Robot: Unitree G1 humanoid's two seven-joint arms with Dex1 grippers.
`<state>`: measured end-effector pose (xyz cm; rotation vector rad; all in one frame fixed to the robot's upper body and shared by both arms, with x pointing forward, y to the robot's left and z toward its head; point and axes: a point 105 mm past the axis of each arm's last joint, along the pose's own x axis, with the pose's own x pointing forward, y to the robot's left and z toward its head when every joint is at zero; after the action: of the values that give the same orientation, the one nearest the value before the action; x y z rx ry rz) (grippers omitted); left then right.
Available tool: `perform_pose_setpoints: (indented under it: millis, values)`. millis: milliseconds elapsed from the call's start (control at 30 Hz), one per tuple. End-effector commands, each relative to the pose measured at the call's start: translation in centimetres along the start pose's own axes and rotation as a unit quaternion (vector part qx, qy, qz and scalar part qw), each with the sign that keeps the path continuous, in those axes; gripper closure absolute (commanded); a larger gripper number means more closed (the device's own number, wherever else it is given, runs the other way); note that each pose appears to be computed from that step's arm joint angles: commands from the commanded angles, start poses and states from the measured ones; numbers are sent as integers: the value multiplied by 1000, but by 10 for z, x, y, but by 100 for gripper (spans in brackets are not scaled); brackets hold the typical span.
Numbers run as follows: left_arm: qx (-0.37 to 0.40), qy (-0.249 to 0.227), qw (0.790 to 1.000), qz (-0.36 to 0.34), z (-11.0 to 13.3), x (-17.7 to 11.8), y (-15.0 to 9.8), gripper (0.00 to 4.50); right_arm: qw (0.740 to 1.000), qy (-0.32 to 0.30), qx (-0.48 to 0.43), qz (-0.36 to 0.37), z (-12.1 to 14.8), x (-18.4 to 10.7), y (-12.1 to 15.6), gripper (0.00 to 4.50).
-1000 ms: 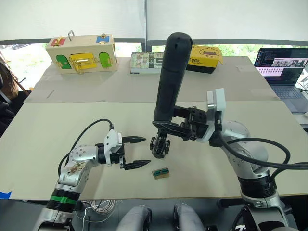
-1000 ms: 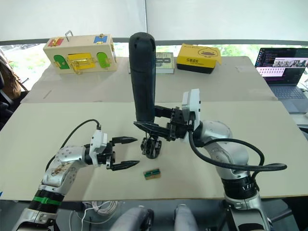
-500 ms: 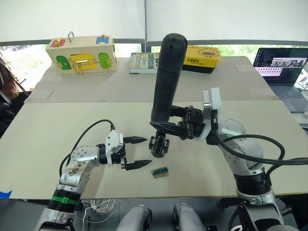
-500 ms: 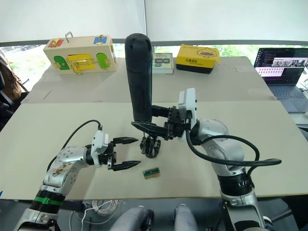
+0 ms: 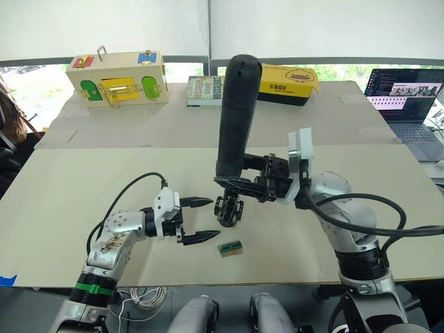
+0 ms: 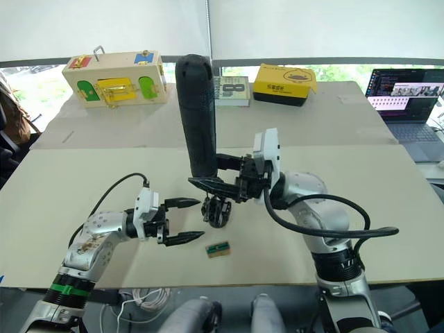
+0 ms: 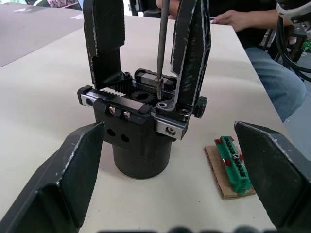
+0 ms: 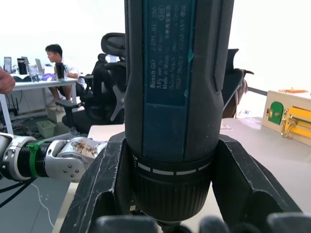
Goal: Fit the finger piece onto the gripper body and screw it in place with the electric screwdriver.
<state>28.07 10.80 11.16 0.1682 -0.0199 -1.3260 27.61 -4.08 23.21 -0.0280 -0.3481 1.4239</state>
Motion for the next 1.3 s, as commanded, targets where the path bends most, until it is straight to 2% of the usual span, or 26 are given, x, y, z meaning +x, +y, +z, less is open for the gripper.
perform_pose_setpoints:
  millis: [33, 1300]
  values:
    - [13, -5, 1000, -5, 7, 3, -2, 0, 999, -32, -36, 15, 18, 5, 5, 260]
    - [13, 7, 1000, 7, -6, 4, -1, 0, 999, -14, -29, 15, 10, 4, 5, 260]
